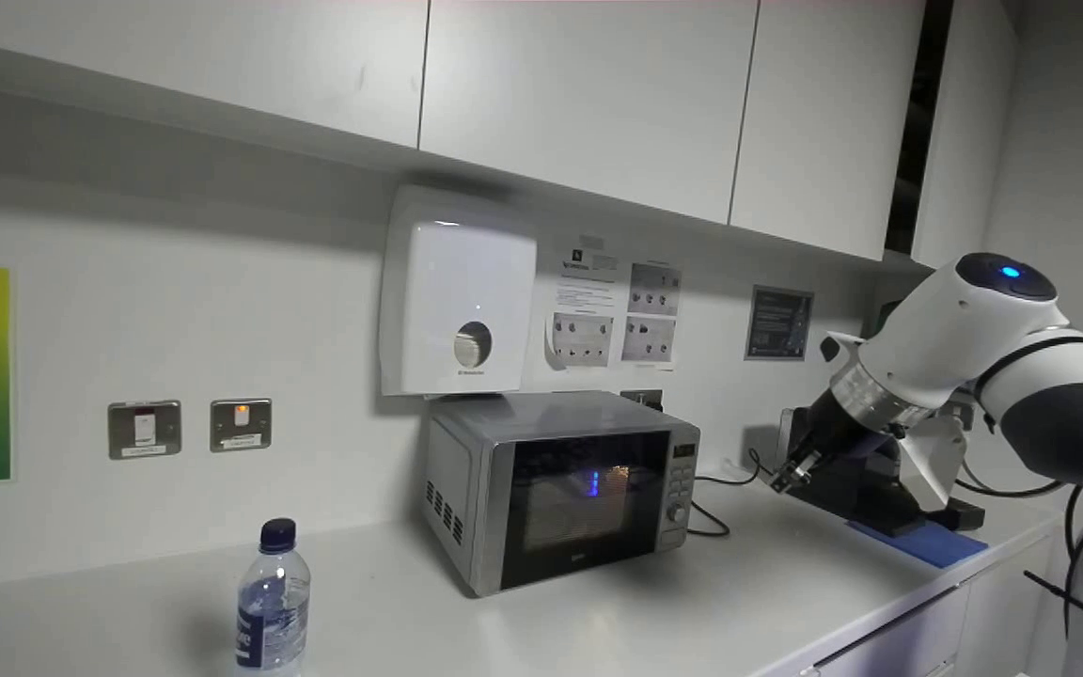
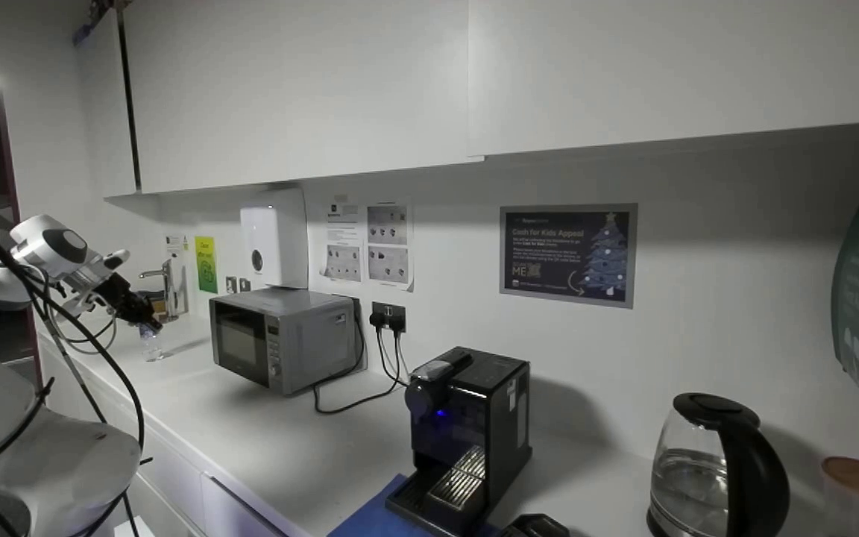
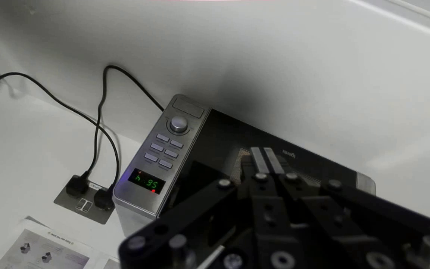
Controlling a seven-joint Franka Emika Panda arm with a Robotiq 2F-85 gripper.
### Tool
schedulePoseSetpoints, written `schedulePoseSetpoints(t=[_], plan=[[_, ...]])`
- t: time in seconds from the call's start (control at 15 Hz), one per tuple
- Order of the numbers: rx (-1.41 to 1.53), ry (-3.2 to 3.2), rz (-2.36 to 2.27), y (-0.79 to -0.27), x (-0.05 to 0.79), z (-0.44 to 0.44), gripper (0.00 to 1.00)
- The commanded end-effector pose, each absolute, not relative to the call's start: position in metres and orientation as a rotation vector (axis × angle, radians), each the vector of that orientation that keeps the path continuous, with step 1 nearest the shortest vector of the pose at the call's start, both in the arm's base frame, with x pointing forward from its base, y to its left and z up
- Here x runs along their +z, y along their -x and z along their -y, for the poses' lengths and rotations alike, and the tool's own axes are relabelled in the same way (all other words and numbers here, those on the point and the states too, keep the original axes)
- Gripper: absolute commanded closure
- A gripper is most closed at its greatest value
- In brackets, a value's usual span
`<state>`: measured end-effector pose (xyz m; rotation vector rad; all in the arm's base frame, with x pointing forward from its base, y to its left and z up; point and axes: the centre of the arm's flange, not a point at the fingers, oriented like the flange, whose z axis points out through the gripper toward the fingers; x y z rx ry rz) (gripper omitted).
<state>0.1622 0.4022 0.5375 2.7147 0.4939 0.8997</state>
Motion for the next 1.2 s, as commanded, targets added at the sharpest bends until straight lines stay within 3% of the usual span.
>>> schedulePoseSetpoints(t=[0.0,0.07,0.73,1.13], plan=[[0.912,-2.717,-0.448,-0.1511,0.5387,-0.3844,0.75],[0.911,-2.719,-0.444,-0.1525,0.5375,-0.3829,0.73],[0.906,-2.715,-0.431,-0.1520,0.5339,-0.3768,0.01],[0.900,-2.722,-0.420,-0.1582,0.5319,-0.3745,0.00]])
